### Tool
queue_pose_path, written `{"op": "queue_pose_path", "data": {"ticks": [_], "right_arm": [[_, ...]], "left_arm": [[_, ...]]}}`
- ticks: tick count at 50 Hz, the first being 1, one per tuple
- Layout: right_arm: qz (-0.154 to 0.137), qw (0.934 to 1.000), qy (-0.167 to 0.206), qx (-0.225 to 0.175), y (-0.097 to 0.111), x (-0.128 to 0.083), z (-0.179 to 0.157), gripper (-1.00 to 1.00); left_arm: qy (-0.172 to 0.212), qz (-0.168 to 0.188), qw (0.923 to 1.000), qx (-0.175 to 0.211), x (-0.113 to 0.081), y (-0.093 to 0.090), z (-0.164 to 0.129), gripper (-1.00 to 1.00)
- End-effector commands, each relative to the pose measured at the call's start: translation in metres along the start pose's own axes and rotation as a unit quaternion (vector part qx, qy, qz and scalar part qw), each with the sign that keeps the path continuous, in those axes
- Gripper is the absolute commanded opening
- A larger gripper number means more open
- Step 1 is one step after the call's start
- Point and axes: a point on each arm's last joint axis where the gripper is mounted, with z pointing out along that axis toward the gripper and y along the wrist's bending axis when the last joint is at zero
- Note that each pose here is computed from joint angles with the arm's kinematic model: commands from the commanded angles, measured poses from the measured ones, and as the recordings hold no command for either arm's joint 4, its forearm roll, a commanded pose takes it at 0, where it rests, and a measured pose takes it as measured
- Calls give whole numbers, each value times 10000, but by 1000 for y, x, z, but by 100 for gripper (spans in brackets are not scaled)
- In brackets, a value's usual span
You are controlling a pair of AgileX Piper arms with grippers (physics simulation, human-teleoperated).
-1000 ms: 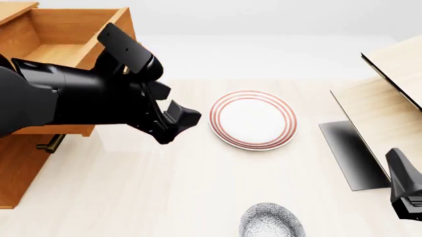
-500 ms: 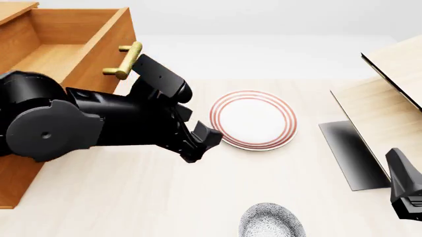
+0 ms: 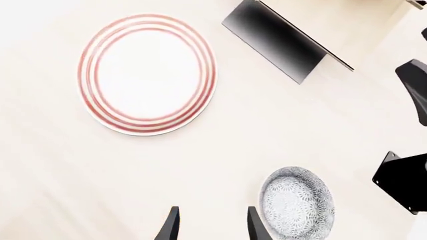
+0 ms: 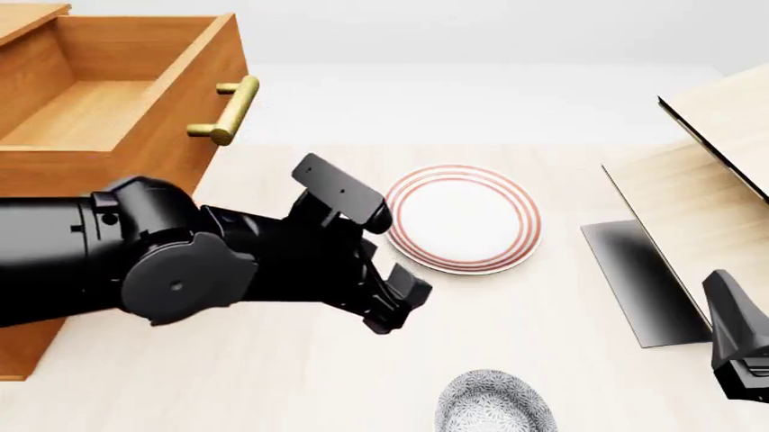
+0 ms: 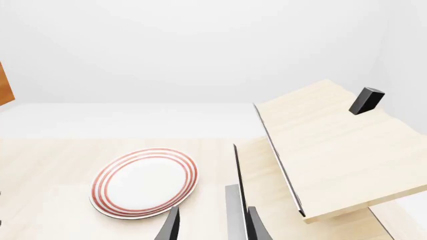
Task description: Open the top drawer of the cabinet and put the bowl in it.
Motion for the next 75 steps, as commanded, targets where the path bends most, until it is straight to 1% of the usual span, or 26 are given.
{"op": "queue_pose_path", "data": {"ticks": [1, 12, 18, 23, 24, 25, 28, 29, 32, 37, 39, 41, 42, 43, 55, 60, 64, 66, 71, 75], "right_arm": [[0, 10000, 0, -1, 0, 0, 0, 100], [-2, 10000, -1, -1, 0, 0, 0, 100], [2, 10000, 0, 0, 0, 0, 0, 100], [2, 10000, -1, 0, 0, 0, 0, 100], [3, 10000, -1, 1, 0, 0, 0, 100], [2, 10000, 1, 1, 0, 0, 0, 100], [2, 10000, 0, 0, 0, 0, 0, 100], [0, 10000, 0, -1, 0, 0, 0, 100], [-2, 10000, -1, -1, 0, 0, 0, 100], [-4, 10000, -2, -2, 0, 0, 0, 100], [-3, 10000, -2, 0, 0, 0, 0, 100], [0, 10000, 1, -1, 0, 0, 0, 100], [-4, 10000, -1, -1, 0, 0, 0, 100], [1, 10000, 0, 0, 0, 0, 0, 100], [1, 10000, 0, -1, 0, 0, 0, 100], [1, 10000, 1, 0, 0, 0, 0, 100], [-3, 10000, -1, -1, 0, 0, 0, 100], [2, 10000, -1, 0, 0, 0, 0, 100], [-1, 10000, -1, -1, 0, 0, 0, 100], [-4, 10000, -1, -1, 0, 0, 0, 100]], "left_arm": [[163, -83, 9998, 59, 9, -5, 18, 100], [199, -125, 9996, 128, 11, -12, 28, 100], [238, -126, 9994, 201, 12, -18, 35, 100], [288, -132, 9993, 219, 15, -20, 42, 100], [287, -167, 9991, 250, 14, -23, 43, 100], [286, -150, 9992, 219, 16, -20, 42, 100], [296, -164, 9991, 237, 16, -22, 44, 100], [319, -136, 9992, 208, 19, -19, 44, 100], [337, -165, 9991, 212, 21, -20, 47, 100], [377, -181, 9987, 287, 22, -28, 55, 100], [389, -156, 9987, 285, 23, -28, 56, 100], [399, -179, 9985, 339, 22, -33, 60, 100], [412, -148, 9985, 322, 23, -32, 61, 100], [423, -163, 9983, 371, 23, -37, 64, 100], [466, -177, 9980, 396, 27, -40, 71, 100], [489, -193, 9980, 354, 29, -36, 70, 100], [529, -183, 9978, 347, 31, -36, 73, 100], [539, -198, 9977, 373, 32, -39, 75, 100], [570, -202, 9976, 347, 35, -37, 77, 100], [610, -196, 9972, 382, 36, -41, 82, 100]]}}
